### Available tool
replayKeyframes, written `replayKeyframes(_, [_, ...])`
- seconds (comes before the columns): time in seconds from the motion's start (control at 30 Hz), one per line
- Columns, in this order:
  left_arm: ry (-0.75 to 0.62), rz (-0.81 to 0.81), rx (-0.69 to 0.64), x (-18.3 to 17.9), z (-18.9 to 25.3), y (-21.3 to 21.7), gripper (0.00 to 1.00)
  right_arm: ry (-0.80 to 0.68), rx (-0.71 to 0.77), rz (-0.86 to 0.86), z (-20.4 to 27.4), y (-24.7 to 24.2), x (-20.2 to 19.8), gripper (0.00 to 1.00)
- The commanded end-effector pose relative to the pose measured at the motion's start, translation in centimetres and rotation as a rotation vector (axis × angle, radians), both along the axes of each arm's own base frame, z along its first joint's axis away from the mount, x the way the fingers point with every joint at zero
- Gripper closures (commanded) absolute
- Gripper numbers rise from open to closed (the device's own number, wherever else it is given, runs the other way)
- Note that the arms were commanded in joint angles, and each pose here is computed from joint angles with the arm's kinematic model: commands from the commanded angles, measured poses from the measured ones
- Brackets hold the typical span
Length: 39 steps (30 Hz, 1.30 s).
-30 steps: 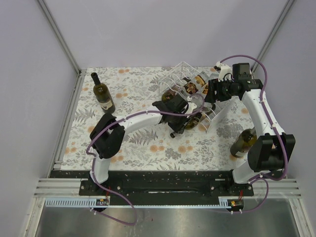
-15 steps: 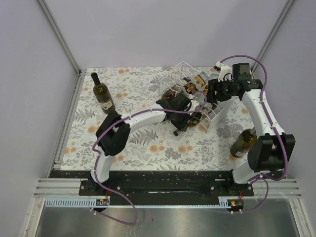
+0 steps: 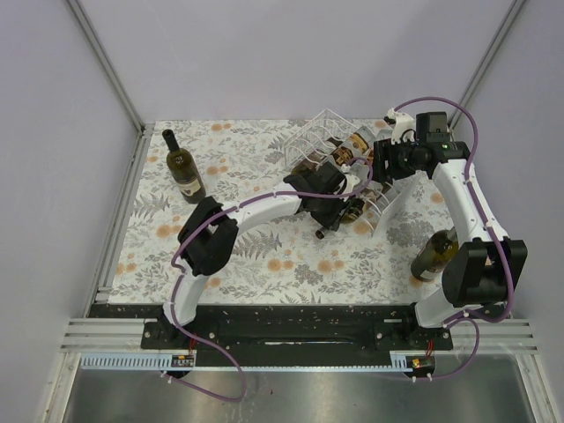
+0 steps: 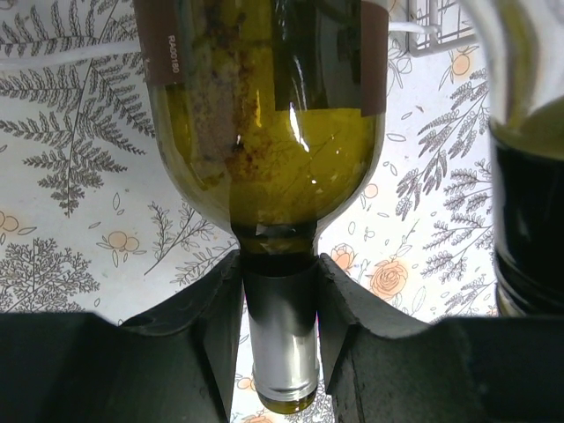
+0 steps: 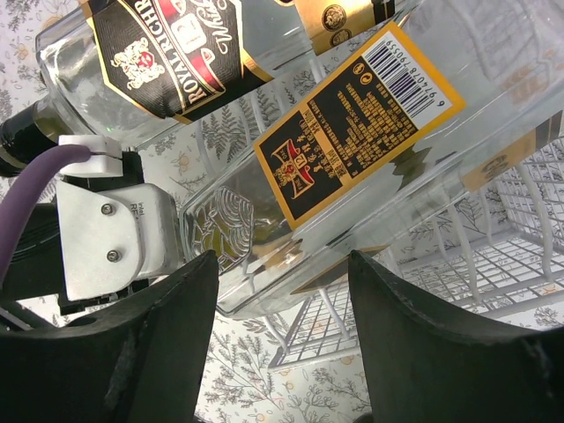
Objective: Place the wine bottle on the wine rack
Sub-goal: Adjust the wine bottle in the wine rack.
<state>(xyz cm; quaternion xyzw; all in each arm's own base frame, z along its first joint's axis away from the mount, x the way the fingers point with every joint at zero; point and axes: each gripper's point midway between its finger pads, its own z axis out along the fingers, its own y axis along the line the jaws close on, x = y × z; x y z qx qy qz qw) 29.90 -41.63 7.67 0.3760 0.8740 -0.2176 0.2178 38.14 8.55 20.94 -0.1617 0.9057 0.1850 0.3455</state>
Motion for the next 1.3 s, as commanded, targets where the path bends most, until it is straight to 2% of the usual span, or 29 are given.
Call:
replayKeyframes(0.0, [-0.082, 0.032, -0.072, 2.3, 2.0, -2.1, 0.76, 0.115, -0.042, 0.020, -2.3, -0.3, -2.8, 0.33])
replayKeyframes(0.07, [-0.090, 0.039, -0.067, 2.4, 2.1, -1.9, 0.70, 0.115, -0.045, 0.020, -2.3, -0.4, -2.9, 0.33])
replayKeyframes(0.3, [-0.112, 0.045, -0.073, 2.1, 2.7, -1.1, 0.59, 0.119, -0.045, 0.020, -2.5, -0.4, -2.9, 0.33])
replayKeyframes(0.37, [-0.119, 0.044, -0.074, 2.0, 2.9, -0.8, 0.50, 0.119, -0.045, 0.020, -2.4, -0.4, -2.9, 0.33])
replayKeyframes(0.47, [-0.127, 0.043, -0.083, 1.9, 3.4, -0.6, 0.48, 0.122, -0.048, 0.018, -2.6, -0.4, -3.0, 0.33])
replayKeyframes(0.5, [-0.132, 0.044, -0.084, 2.0, 3.6, -0.5, 0.43, 0.122, -0.047, 0.019, -2.6, -0.4, -2.9, 0.33])
replayKeyframes(1.27, [-0.151, -0.019, -0.109, -0.2, 5.9, 1.4, 0.37, 0.120, -0.050, 0.016, -2.5, -0.4, -2.7, 0.33])
